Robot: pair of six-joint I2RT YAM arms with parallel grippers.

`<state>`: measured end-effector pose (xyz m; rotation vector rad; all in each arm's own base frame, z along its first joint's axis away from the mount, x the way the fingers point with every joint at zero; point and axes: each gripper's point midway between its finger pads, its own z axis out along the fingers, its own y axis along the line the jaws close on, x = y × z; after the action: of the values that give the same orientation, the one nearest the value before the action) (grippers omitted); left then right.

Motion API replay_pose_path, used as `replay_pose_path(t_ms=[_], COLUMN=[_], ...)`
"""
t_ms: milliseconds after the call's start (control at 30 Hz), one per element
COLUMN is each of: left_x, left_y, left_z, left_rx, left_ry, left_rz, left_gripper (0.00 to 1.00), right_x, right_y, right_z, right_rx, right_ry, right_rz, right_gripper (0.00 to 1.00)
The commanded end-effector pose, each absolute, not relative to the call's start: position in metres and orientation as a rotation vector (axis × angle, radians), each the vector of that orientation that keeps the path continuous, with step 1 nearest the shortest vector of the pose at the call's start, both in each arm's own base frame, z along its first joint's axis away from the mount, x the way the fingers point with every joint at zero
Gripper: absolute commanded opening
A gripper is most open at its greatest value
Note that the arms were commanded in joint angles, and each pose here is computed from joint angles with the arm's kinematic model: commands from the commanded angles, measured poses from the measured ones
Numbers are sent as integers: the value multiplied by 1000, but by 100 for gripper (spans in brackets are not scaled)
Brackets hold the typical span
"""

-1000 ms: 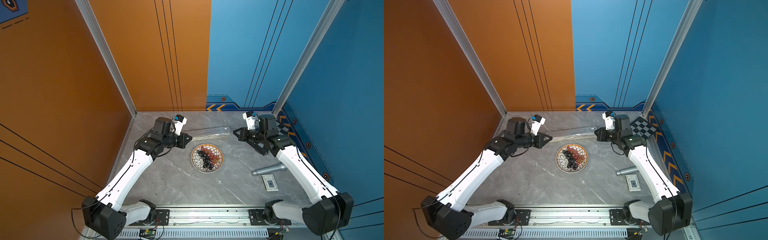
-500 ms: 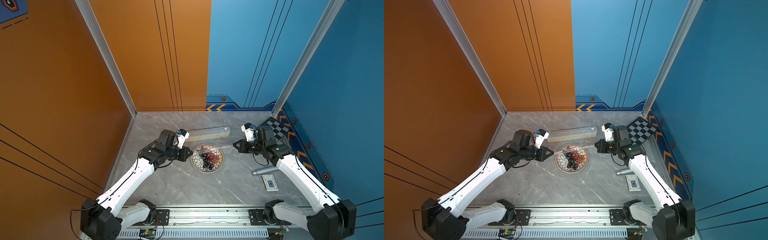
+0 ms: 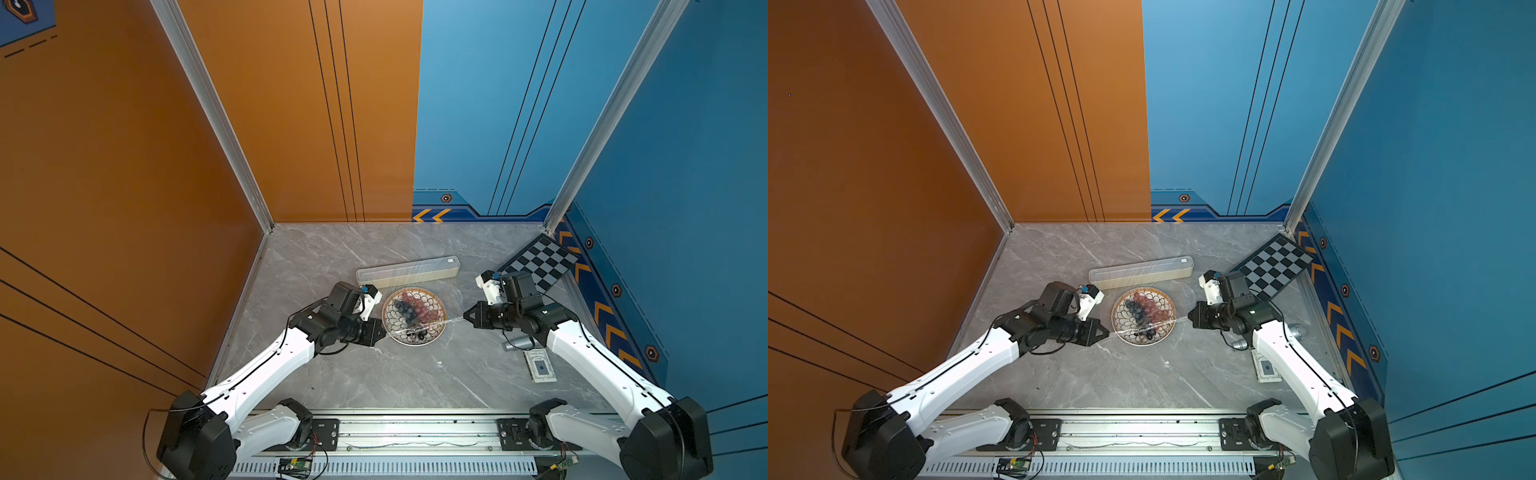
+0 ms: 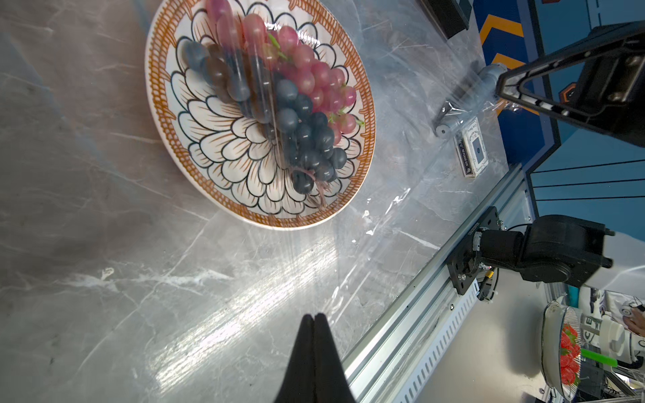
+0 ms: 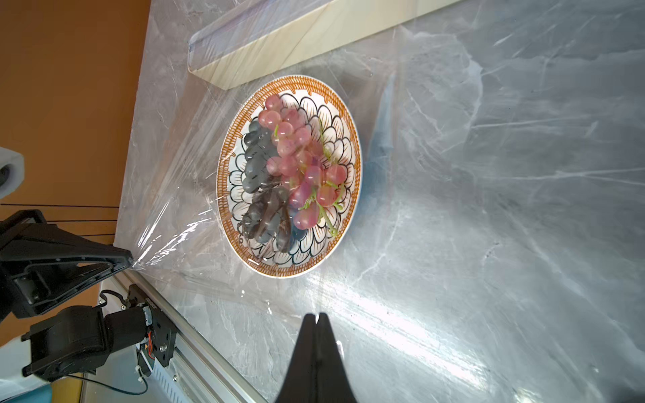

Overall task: Wrap the plate with plastic wrap
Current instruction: Cover the plate with plastic wrap.

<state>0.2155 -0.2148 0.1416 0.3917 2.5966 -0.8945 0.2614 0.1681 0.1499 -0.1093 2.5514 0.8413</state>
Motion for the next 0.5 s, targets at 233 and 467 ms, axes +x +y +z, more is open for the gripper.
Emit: replay_pose_path(t_ms=[233,467], left_x=[204,194], left_y=[-220,-216], left_z=[130,118], left_rx=[416,411], left_ry=[2633,2669], left_rz=[-905,-907], left_gripper=[0,0], right_x=[240,230], right_y=[163,159], right_z=[125,103], right_rx=[-64,-46], right_ry=[2634,2707], right_rz=[826,800], right_gripper=[0,0])
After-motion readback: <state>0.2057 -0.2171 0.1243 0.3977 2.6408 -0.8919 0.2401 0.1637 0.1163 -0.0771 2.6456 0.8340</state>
